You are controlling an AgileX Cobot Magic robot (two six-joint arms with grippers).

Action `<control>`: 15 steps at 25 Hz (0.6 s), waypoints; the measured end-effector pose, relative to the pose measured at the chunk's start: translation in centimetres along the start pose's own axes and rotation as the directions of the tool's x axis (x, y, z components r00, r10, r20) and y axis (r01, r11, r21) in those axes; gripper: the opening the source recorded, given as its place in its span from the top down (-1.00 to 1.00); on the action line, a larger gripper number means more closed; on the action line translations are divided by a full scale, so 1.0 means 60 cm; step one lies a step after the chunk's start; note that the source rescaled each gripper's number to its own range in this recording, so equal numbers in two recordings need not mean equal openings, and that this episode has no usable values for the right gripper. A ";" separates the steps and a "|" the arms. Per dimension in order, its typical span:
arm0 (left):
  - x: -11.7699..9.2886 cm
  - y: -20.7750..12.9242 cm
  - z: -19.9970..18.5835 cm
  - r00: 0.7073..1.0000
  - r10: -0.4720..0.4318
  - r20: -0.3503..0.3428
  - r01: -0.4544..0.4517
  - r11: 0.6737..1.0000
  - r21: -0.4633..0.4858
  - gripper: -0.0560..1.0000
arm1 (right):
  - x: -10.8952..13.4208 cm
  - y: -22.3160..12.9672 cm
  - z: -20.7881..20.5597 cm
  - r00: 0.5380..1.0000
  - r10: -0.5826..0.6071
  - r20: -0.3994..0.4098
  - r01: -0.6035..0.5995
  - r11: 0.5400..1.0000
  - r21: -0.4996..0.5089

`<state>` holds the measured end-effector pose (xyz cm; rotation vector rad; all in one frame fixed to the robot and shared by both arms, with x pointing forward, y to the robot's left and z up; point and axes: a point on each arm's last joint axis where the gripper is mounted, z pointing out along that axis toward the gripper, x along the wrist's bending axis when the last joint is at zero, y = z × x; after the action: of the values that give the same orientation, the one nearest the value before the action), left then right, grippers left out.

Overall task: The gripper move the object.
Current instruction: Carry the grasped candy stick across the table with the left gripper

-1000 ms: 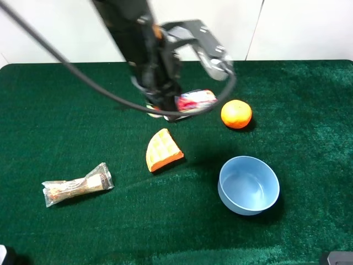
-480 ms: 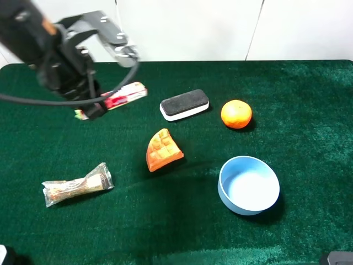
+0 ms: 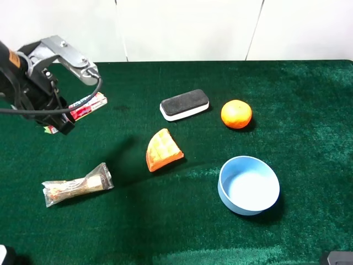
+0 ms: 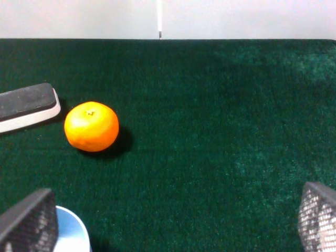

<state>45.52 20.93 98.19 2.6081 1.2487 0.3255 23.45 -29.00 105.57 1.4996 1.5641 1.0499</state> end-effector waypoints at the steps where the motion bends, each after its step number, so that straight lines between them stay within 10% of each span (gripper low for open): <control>1: 0.002 -0.004 0.005 1.000 -0.010 -0.009 0.010 1.000 -0.009 0.89 | 0.000 0.000 0.000 1.000 0.000 0.000 0.000 1.000 0.000; 15: 0.011 -0.035 0.101 0.997 -0.081 -0.014 0.082 0.997 0.014 0.89 | 0.000 0.000 0.000 1.000 0.000 0.000 0.000 1.000 0.000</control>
<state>46.17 22.09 91.88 2.5621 1.3623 0.3206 23.45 -29.00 105.57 1.4996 1.5641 1.0499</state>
